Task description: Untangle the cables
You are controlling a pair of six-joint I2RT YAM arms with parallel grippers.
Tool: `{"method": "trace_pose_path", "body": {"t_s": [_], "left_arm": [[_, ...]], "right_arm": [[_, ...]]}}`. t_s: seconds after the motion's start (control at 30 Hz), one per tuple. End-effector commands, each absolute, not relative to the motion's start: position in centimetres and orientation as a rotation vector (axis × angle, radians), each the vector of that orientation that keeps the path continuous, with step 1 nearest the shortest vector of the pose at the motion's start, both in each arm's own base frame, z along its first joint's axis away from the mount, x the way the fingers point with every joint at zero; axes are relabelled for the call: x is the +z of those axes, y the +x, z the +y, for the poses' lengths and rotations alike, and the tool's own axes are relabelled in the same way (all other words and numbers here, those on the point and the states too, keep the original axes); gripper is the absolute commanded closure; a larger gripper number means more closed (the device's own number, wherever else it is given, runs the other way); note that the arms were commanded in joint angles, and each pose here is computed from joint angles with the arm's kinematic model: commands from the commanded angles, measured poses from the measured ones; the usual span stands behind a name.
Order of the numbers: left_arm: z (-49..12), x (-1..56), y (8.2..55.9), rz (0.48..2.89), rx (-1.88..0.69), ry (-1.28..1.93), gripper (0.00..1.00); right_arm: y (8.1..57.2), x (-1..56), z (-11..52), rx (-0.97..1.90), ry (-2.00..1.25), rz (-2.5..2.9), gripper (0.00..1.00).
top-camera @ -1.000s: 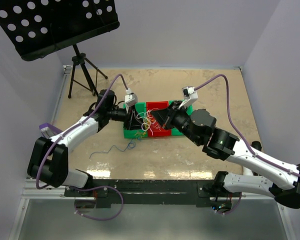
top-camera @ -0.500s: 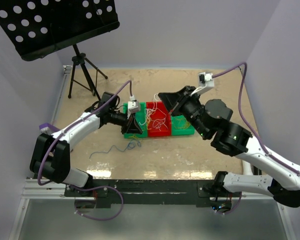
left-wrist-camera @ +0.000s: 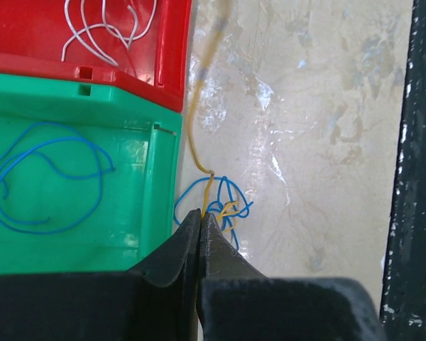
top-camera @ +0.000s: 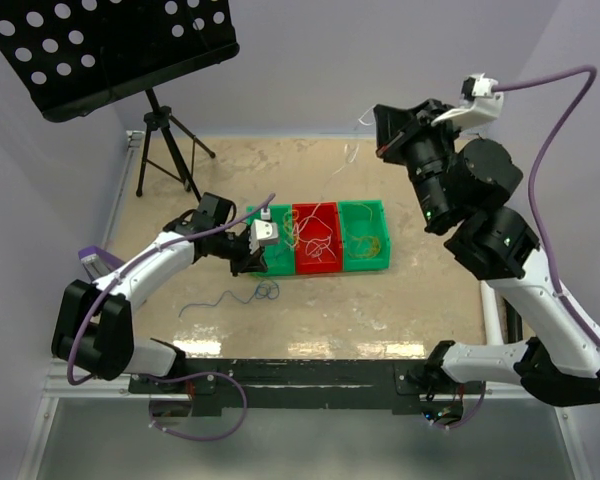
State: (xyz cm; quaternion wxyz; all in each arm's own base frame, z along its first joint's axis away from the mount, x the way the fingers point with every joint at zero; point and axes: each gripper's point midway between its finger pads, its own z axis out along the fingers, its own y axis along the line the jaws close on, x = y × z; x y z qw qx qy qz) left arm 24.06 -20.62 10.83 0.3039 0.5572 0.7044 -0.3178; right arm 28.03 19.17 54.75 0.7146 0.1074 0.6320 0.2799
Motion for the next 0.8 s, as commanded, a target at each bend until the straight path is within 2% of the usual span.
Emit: {"method": "trace_pose_path", "body": {"t_s": [0.0, 0.2, 0.33, 0.53, 0.77], "left_arm": [[-19.8, 10.2, 23.8, 1.828, -0.771, 1.555, 1.0], [-18.5, 8.2, 23.5, 1.865, -0.67, 1.611, 1.0], [-18.0, 7.4, 23.4, 1.864, -0.622, 1.635, 1.0], [-17.9, 7.6, 23.1, 1.856, -0.618, 1.641, 1.0], [-19.1, 11.1, 23.1, 1.779, -0.677, 1.599, 1.0]], "right_arm": [[29.1, 57.8, 16.9, 0.524, 0.24, 1.338, 1.0], [28.1, 63.9, 12.9, 0.453, 0.297, 1.204, 1.0], [28.8, 65.5, 13.1, 0.429, 0.291, 1.197, 1.0], [30.8, 63.4, 16.1, 0.456, 0.247, 1.241, 1.0], [32.9, 59.3, 19.5, 0.491, 0.186, 1.321, 1.0]]}}
